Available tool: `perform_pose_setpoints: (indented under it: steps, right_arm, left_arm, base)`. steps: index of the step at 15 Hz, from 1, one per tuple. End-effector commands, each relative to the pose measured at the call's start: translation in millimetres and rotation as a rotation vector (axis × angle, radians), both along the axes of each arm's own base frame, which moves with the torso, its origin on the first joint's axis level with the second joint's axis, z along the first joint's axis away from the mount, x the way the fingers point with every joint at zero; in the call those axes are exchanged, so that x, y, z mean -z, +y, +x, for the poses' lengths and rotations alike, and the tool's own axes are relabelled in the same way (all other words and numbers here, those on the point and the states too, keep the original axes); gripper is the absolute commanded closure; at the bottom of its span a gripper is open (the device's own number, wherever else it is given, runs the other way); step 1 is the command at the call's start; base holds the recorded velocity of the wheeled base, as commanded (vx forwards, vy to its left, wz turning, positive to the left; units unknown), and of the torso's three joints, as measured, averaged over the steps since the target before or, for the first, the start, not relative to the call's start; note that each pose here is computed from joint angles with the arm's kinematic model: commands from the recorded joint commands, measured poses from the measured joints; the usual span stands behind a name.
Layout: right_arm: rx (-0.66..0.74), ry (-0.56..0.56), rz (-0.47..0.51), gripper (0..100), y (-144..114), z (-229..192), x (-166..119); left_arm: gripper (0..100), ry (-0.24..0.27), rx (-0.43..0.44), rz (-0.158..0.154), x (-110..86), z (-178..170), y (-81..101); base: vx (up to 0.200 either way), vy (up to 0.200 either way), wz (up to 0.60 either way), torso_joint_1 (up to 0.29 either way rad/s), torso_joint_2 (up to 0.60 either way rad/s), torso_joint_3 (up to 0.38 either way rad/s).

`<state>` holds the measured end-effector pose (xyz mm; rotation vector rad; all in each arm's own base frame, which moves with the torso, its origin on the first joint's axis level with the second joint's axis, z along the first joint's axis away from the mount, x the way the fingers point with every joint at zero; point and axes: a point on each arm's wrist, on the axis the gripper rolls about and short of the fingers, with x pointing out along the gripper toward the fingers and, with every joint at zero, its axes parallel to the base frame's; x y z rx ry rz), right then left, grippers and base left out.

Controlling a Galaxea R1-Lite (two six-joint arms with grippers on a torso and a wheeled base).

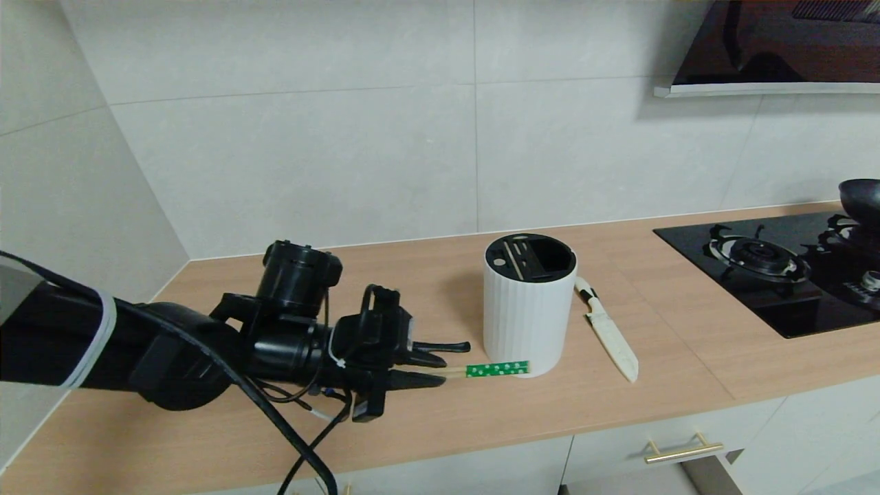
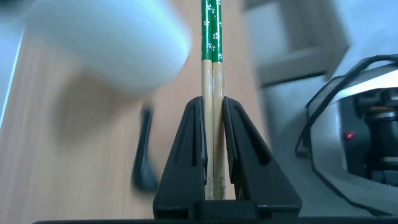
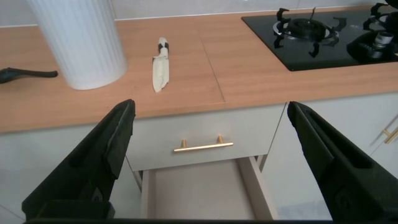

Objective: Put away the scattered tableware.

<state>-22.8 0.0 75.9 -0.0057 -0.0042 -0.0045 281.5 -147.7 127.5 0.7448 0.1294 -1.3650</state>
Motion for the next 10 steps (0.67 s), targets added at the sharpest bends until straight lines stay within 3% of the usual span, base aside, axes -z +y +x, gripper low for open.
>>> perform_pose_setpoints:
  steps: [1,3,6,8,10]
  right_arm:
    - [0.000,0.000,0.000,0,0.0,0.0,0.0]
    - [0.000,0.001,0.000,0,0.0,0.1,-0.1]
    - [0.000,0.000,0.000,0,0.0,0.0,0.0]
    - [0.000,0.000,0.000,0,0.0,0.0,0.0]
    - [0.000,0.001,0.000,0,0.0,0.1,-0.1]
  left_arm:
    - [100,-0.024,0.059,-0.004,-2.8,-4.0,-29.4]
    - [100,-0.002,0.067,-0.053,-8.9,-4.4,-57.5]
    - [100,0.038,0.078,-0.085,-4.1,-6.2,-85.2]
    - [100,0.078,0.089,-0.101,4.2,-9.1,-98.7]
    - [100,0.089,0.083,-0.142,2.6,-7.7,-108.8]
  base:
    - [0.000,0.000,0.00,0.000,0.00,0.000]
    - [0.000,0.000,0.00,0.000,0.00,0.000]
    - [0.000,0.000,0.00,0.000,0.00,0.000]
    - [0.000,0.000,0.00,0.000,0.00,0.000]
    - [0.000,0.000,0.00,0.000,0.00,0.000]
